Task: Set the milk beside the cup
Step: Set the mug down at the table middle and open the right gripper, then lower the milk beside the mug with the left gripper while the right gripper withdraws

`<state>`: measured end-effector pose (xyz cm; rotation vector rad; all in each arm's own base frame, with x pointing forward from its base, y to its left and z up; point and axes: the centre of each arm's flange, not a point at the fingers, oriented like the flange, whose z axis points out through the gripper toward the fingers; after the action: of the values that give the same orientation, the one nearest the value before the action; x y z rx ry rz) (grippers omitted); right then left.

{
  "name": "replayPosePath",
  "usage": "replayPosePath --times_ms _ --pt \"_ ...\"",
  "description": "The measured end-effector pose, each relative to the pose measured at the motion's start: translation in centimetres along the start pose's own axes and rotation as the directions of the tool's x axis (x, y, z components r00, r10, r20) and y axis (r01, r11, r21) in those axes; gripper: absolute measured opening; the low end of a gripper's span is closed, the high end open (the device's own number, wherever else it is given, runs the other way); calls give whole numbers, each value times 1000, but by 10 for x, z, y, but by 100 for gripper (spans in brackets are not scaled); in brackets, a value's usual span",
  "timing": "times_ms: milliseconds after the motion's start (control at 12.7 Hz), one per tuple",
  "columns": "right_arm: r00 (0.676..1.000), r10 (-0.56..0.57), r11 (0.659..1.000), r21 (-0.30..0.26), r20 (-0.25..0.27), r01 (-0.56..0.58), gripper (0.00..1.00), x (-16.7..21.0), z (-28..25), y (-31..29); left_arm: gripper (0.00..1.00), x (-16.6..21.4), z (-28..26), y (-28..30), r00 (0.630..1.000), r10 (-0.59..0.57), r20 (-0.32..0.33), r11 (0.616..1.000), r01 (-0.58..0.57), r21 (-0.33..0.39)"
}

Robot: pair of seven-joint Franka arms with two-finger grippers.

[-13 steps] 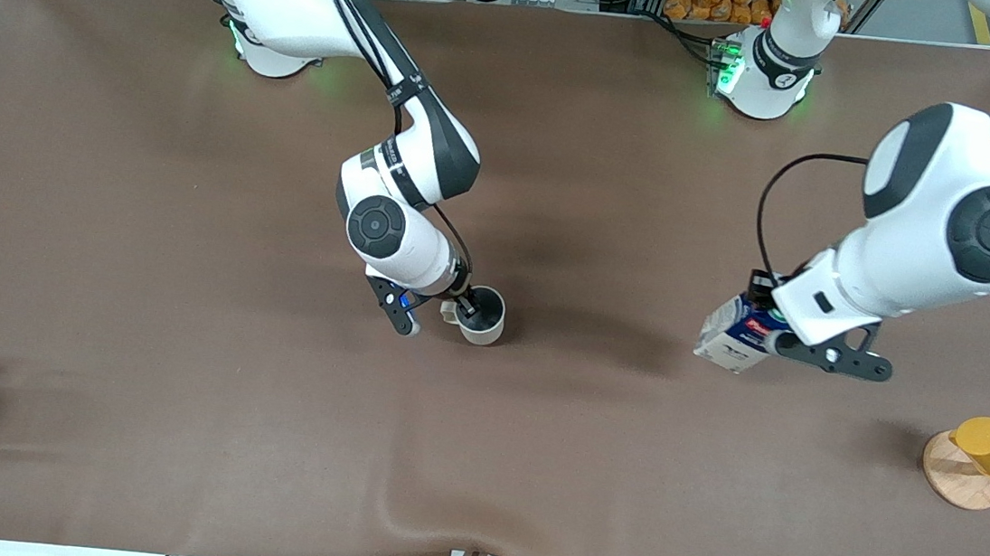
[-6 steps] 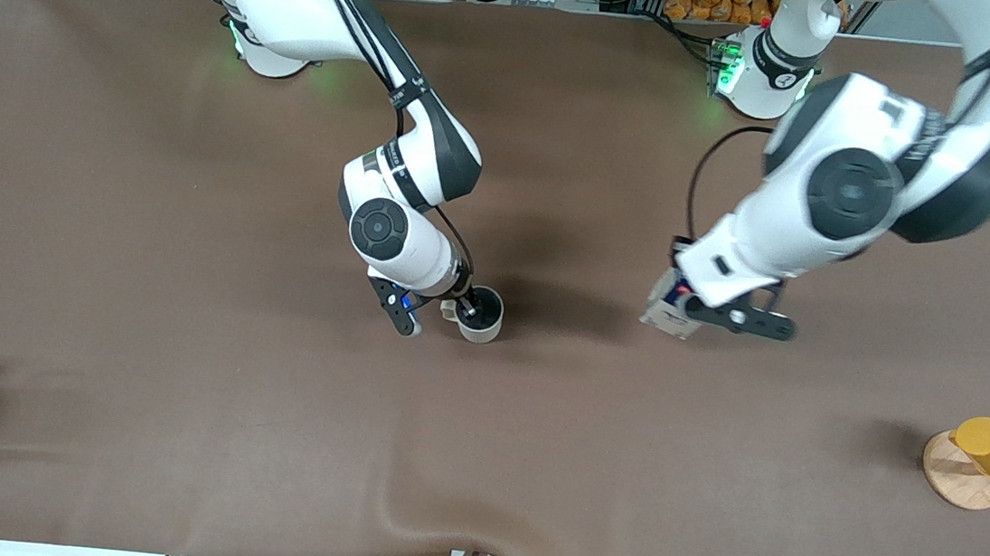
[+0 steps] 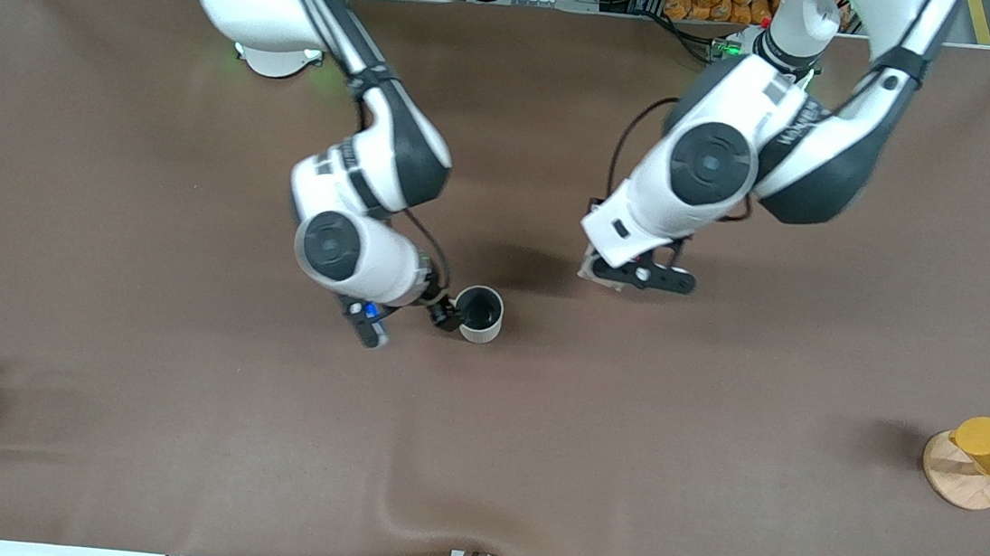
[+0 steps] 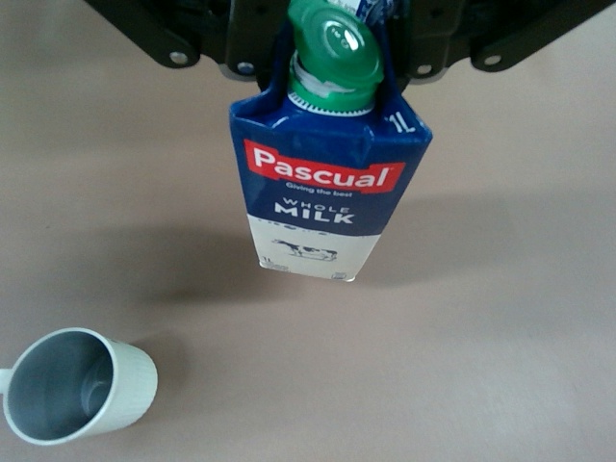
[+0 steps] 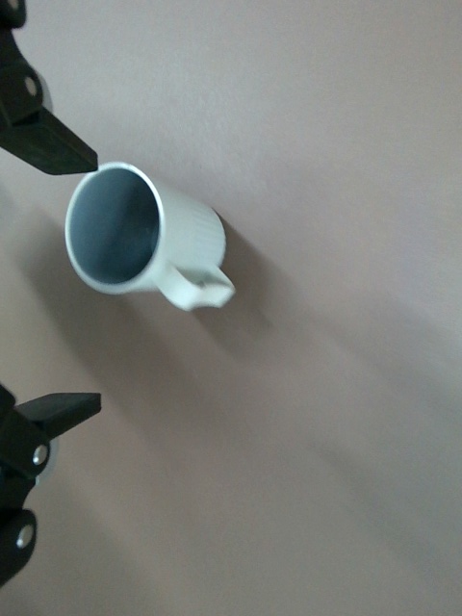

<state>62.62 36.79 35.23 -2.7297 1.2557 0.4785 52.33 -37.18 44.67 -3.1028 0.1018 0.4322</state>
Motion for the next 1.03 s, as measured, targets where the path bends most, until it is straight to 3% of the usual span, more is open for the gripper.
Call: replayPosePath --times_ms 316,395,553,632,789,1026 --pt "983 -180 983 -25 40 181 100 83 -88 56 41 -27 28 70 1000 -25 12 1000 25 17" --pt "977 -211 977 -29 28 211 100 108 -106 73 41 -31 33 88 1000 -28 10 1000 28 9" --pt "962 -266 961 -94 -54 261 100 147 -130 101 41 -29 37 110 999 -36 5 999 36 -11" --pt "947 -311 945 -136 -84 299 100 159 -137 111 40 -27 39 116 999 -49 -2 998 49 -25" --pt "905 -416 901 -173 -85 398 100 185 -148 129 39 -24 49 128 998 -65 -10 997 65 -37" --pt "833 -548 832 -160 -76 532 100 245 -182 180 43 -13 72 142 997 -67 -26 997 66 -30"
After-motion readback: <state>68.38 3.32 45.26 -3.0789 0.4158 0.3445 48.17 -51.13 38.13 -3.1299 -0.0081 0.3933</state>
